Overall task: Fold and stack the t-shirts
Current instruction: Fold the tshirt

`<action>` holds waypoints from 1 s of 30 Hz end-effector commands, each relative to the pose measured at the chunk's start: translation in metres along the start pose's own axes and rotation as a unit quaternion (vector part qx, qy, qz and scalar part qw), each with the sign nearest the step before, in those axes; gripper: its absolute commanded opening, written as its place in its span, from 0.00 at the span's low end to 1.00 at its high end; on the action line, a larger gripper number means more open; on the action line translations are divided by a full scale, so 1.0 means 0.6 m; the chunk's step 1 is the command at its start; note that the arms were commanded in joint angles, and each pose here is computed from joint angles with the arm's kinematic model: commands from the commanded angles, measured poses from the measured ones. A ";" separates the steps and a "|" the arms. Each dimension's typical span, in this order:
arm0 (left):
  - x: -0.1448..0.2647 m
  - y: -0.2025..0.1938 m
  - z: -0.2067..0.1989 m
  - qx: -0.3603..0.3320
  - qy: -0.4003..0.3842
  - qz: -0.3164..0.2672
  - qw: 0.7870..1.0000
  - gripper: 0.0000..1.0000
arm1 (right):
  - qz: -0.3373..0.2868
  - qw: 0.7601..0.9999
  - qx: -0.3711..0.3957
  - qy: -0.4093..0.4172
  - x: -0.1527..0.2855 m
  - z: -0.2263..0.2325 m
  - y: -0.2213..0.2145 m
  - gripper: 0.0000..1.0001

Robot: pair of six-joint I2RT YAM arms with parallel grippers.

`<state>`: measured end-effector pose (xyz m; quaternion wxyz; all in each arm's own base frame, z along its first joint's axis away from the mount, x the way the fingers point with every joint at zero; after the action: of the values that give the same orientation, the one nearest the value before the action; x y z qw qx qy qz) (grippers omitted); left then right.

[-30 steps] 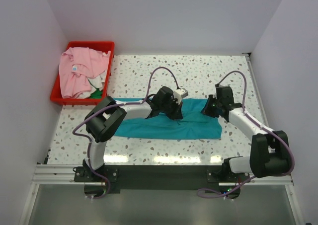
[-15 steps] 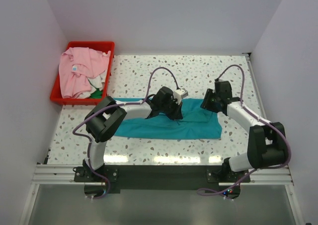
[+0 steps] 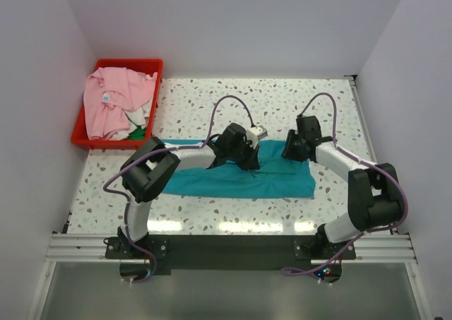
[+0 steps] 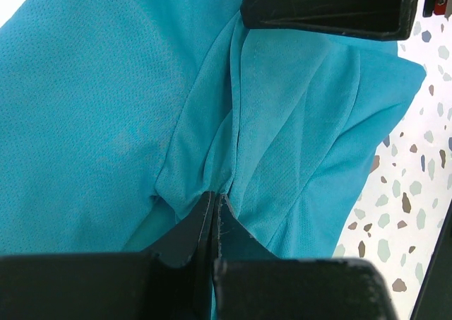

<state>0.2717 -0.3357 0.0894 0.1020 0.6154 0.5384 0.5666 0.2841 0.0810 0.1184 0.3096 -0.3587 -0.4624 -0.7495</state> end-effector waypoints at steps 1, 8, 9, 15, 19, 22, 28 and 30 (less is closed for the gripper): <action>0.004 0.018 -0.008 -0.014 -0.012 -0.026 0.999 0.01 | -0.042 0.999 0.009 0.005 0.002 0.018 0.031 0.33; 0.004 0.015 -0.006 -0.013 -0.011 -0.025 1.000 0.01 | -0.044 0.999 0.013 -0.007 0.012 0.015 0.027 0.03; 0.004 0.015 -0.007 -0.013 -0.011 -0.026 1.000 0.01 | -0.043 0.999 0.014 -0.007 0.014 0.015 0.025 0.00; 0.008 0.015 -0.008 -0.011 -0.006 -0.029 0.999 0.01 | -0.058 0.998 0.018 -0.004 0.050 0.008 0.019 0.00; 0.011 0.015 -0.006 -0.009 -0.002 -0.031 0.999 0.01 | -0.054 0.998 0.019 0.008 0.073 0.002 0.004 0.00; 0.014 0.018 -0.007 -0.008 -0.001 -0.035 0.999 0.01 | -0.050 0.998 0.018 0.016 0.087 -0.006 -0.014 0.00; 0.022 0.025 -0.010 -0.001 -0.005 -0.047 0.999 0.08 | -0.037 0.999 0.016 0.020 0.096 -0.031 -0.058 0.00; 0.027 0.027 -0.013 0.000 -0.007 -0.050 0.999 0.13 | -0.032 0.999 0.014 0.034 0.100 -0.033 -0.069 0.00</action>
<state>0.2683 -0.3321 0.0858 0.0988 0.6137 0.5456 0.5620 0.2226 0.0700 0.1414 0.2957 -0.3239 -0.4788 -0.7605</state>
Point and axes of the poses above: each gripper's point midway between its finger pads, its own x axis back along the fingers, its own z axis along the line the jaws close on, y = z × x, the point moved 9 cm from there along x, back along the fingers, and after that the axes turned 6 degrees about -x, right-handed, at the moved point
